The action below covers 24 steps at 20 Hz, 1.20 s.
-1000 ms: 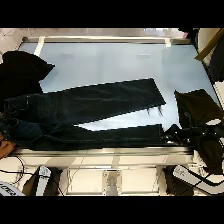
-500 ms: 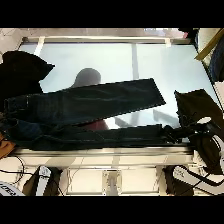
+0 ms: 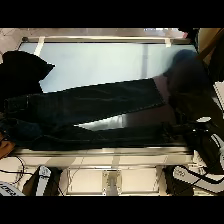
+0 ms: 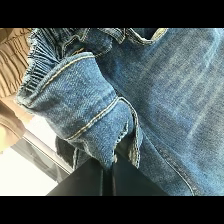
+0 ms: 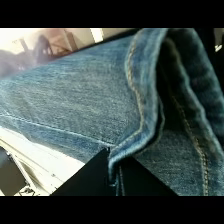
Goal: Fold the clothes and pants, and hang the long-sleeved shirts on hangers.
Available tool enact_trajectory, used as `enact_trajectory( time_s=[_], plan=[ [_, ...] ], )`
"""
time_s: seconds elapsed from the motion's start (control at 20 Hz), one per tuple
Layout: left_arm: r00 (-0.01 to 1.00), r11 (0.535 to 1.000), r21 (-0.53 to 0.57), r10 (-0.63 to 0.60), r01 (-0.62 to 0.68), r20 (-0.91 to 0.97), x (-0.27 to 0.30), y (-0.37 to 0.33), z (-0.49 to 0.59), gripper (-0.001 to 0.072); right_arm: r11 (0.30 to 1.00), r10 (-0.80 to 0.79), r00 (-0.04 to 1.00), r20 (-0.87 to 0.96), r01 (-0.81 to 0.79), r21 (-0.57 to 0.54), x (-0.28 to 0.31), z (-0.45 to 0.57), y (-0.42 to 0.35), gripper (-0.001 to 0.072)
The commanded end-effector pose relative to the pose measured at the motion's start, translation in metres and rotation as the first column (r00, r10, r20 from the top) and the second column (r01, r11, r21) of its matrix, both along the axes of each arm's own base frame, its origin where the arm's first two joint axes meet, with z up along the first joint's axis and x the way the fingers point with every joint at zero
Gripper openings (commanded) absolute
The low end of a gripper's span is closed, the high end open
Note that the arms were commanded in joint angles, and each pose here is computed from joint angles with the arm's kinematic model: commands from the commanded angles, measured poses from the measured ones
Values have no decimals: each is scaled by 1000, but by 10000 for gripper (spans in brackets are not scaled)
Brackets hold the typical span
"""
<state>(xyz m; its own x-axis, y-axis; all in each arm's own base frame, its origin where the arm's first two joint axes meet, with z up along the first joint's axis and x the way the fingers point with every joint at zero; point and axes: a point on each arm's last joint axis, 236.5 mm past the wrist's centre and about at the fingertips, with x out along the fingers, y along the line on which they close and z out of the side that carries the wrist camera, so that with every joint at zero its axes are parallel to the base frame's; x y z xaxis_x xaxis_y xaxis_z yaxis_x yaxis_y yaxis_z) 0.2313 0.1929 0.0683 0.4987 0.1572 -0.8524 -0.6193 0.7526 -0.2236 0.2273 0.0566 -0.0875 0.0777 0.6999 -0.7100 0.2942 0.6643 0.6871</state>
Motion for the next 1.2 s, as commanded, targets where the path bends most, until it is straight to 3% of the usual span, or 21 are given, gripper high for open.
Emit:
enact_trajectory(
  time_s=[0.0,0.15,0.25,0.35,0.5,0.7,0.85,1.0,1.15],
  plan=[
    [1000,1000,16,1,-1,-18,-4,3,-1,33,999,38,997,68,-37,-6,11,25,-3,28],
    [1000,1000,15,1,-1,-18,-5,2,0,32,991,70,984,165,-50,-127,29,73,-24,28],
    [1000,1000,18,4,-4,-15,-4,4,0,32,967,24,963,267,45,-251,58,111,-51,27],
    [1000,999,44,13,-13,6,0,11,8,32,944,1,925,379,124,-305,93,146,-71,24],
    [993,991,99,79,-88,90,12,32,32,31,935,-56,905,423,197,-296,135,164,-91,23],
    [986,994,20,100,-103,130,37,42,36,30,942,-138,878,459,260,-214,196,164,-108,23],
    [991,997,-34,77,-73,110,61,44,17,30,933,-158,859,486,291,-212,241,158,-114,23],
    [985,996,-38,90,-85,144,99,48,2,30,938,-145,862,486,276,-209,286,132,-95,23],
    [974,991,-22,131,-129,187,129,60,-6,29,915,-232,848,476,357,-189,324,102,-99,23]
  ],
)
